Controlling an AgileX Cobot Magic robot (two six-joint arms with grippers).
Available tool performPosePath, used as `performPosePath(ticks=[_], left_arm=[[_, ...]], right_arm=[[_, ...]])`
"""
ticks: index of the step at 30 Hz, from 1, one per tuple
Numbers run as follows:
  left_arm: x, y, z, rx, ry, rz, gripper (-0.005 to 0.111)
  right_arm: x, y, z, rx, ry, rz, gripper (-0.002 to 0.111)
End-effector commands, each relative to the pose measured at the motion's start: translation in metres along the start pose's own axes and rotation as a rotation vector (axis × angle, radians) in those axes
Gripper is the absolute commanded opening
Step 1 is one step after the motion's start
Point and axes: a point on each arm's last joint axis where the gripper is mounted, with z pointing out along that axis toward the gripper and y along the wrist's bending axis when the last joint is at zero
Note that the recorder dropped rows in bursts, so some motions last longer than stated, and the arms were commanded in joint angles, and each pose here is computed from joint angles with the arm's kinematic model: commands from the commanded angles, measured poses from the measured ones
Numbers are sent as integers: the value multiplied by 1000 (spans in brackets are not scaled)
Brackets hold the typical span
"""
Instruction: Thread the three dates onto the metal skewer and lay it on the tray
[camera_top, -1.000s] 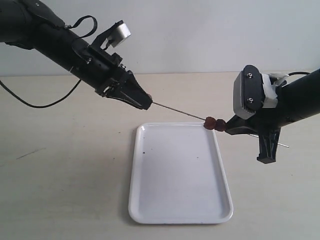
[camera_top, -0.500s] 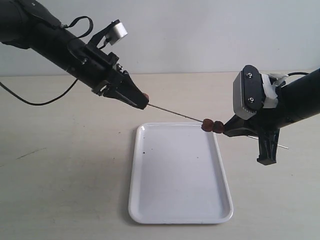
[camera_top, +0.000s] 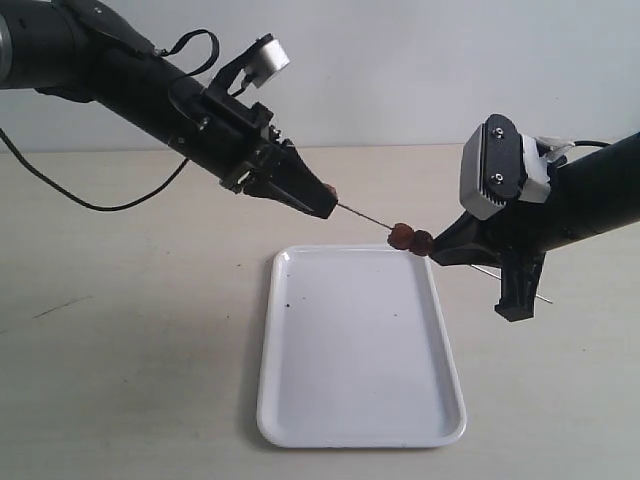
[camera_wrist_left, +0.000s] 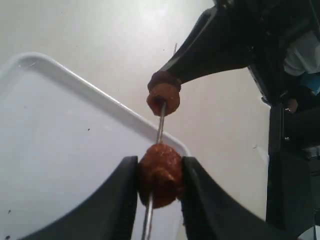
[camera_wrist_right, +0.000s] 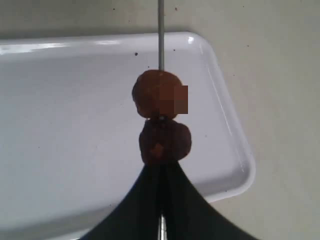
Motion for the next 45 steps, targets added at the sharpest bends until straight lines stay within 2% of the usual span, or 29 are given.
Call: performPosePath(ticks=[1, 3, 4, 6, 7, 22, 25, 31, 38, 45], left_arm=[[-5, -11, 7, 44, -19, 16, 30], [-5, -12, 8, 47, -17, 20, 41], [-5, -12, 8, 47, -17, 20, 54], [-5, -12, 8, 47, -17, 17, 66], [-5, -12, 8, 47, -17, 17, 67], [-11, -16, 7, 79, -89, 60, 68], [-11, -11, 0, 58, -104, 53, 68], [-9, -1, -14, 41, -140, 33, 68], [-9, 2, -19, 40, -159, 56, 68], [-9, 2, -18, 38, -156, 66, 68]], right_arm=[[-3, -2, 0, 5, -21, -9, 0], [-3, -2, 0, 3, -22, -8, 0], [-3, -2, 0, 3, -22, -8, 0], [-3, -2, 0, 3, -22, -8, 0], [-3, -2, 0, 3, -22, -8, 0], [-5, -5, 0, 44, -39, 39, 0], [-4, -7, 0, 62, -28, 66, 0], [-4, -12, -1, 119, -41, 144, 0], [-8, -17, -2, 162, -88, 222, 0], [-18, -24, -5, 212, -229, 351, 0]])
